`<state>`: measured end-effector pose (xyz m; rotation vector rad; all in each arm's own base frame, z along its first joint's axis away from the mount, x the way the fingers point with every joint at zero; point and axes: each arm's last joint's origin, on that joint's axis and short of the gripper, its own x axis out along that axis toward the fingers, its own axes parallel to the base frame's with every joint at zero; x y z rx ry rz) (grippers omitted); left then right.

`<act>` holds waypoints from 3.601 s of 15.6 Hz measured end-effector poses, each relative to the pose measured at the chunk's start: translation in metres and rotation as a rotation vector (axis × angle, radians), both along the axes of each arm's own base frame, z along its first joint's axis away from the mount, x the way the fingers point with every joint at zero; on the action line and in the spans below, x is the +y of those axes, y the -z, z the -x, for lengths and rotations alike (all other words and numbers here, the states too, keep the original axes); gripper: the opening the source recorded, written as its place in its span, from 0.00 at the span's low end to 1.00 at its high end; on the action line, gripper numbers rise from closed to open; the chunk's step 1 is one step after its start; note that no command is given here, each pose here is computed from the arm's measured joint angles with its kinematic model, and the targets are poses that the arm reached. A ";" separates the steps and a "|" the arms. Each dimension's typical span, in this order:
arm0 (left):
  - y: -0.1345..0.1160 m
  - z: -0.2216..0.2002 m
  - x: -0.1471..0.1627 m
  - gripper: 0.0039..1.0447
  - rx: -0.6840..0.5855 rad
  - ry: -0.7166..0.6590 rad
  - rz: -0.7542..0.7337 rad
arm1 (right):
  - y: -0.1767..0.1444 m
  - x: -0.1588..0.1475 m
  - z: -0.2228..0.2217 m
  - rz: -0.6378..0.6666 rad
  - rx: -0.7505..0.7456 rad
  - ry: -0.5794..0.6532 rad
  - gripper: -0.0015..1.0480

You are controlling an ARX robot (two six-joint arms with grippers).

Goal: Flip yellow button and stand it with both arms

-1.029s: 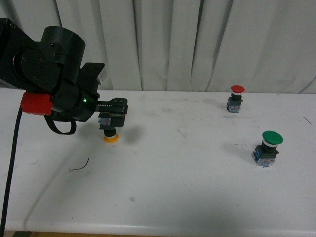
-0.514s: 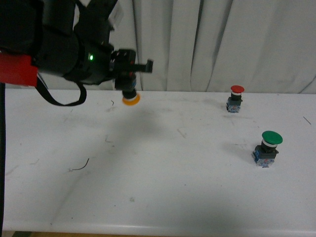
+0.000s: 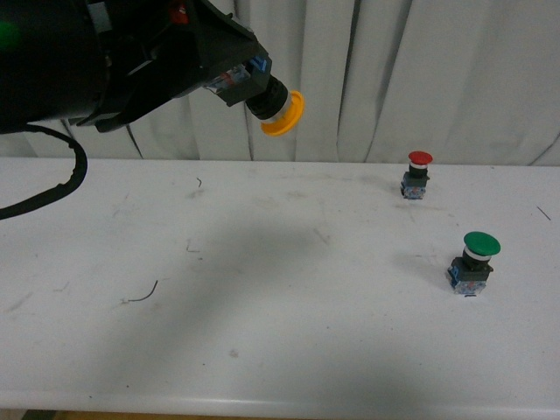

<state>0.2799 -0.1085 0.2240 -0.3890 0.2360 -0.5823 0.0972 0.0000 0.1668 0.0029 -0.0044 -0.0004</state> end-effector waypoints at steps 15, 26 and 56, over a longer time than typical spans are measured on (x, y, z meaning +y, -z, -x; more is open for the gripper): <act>0.034 -0.023 -0.004 0.34 0.139 0.179 0.576 | 0.000 0.000 0.000 0.000 0.000 0.000 0.94; 0.023 -0.025 -0.009 0.34 0.087 0.192 0.576 | -0.061 -0.019 -0.161 -0.180 -0.180 -0.128 0.94; 0.024 -0.027 -0.011 0.34 0.090 0.215 0.563 | -0.016 0.148 -0.245 -1.302 0.418 -0.846 0.94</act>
